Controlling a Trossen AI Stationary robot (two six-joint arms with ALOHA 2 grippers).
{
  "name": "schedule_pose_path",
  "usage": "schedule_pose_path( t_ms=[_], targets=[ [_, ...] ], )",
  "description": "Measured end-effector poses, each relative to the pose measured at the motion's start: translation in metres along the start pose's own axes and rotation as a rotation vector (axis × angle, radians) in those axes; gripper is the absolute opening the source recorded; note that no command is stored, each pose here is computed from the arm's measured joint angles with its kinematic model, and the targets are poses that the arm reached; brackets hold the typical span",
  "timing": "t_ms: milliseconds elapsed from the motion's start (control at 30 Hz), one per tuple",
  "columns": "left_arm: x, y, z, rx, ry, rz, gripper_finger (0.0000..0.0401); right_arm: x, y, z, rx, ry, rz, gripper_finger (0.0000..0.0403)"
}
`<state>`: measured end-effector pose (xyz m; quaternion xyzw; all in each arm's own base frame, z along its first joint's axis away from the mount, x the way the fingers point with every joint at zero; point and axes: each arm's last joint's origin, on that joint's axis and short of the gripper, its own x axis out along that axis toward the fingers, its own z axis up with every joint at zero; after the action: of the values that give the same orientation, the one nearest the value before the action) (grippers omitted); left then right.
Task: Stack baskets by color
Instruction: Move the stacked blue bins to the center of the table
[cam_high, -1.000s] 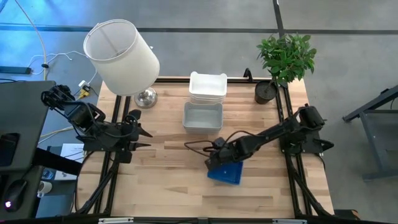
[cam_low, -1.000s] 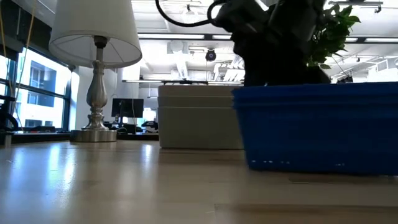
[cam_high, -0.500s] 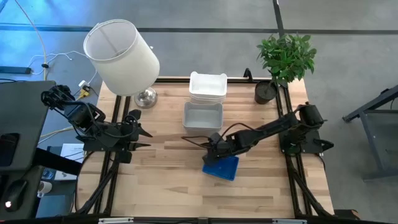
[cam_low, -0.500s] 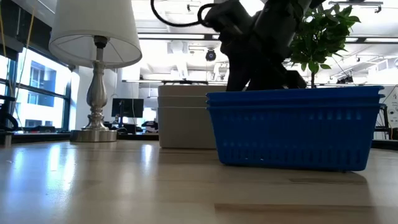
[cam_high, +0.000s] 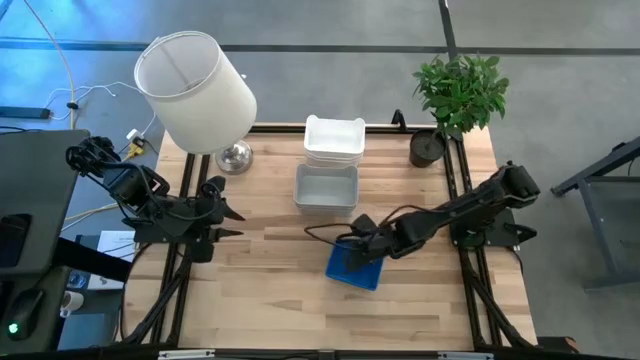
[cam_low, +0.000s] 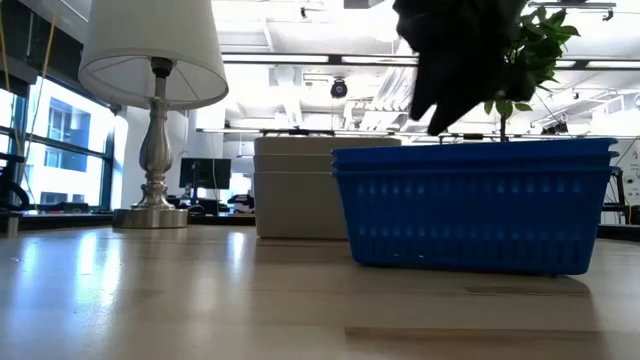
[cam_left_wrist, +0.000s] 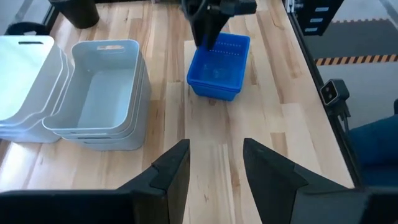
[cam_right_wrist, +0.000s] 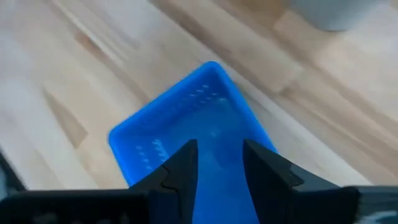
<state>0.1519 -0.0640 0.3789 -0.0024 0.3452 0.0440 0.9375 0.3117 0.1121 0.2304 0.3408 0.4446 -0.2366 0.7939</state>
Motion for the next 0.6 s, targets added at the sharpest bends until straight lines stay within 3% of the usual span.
schedule_pose_path(
  t_ms=[400, 600],
  targets=[
    [0.000, 0.000, 0.000, -0.051, 0.000, 0.000, 0.0136, -0.031, -0.019, -0.039, 0.113, 0.042, -0.244, 0.0114],
    [0.000, 0.000, 0.000, -0.051, -0.001, 0.000, 0.0136, -0.030, -0.017, -0.062, 0.184, 0.097, -0.288, 0.0114]
  ],
)
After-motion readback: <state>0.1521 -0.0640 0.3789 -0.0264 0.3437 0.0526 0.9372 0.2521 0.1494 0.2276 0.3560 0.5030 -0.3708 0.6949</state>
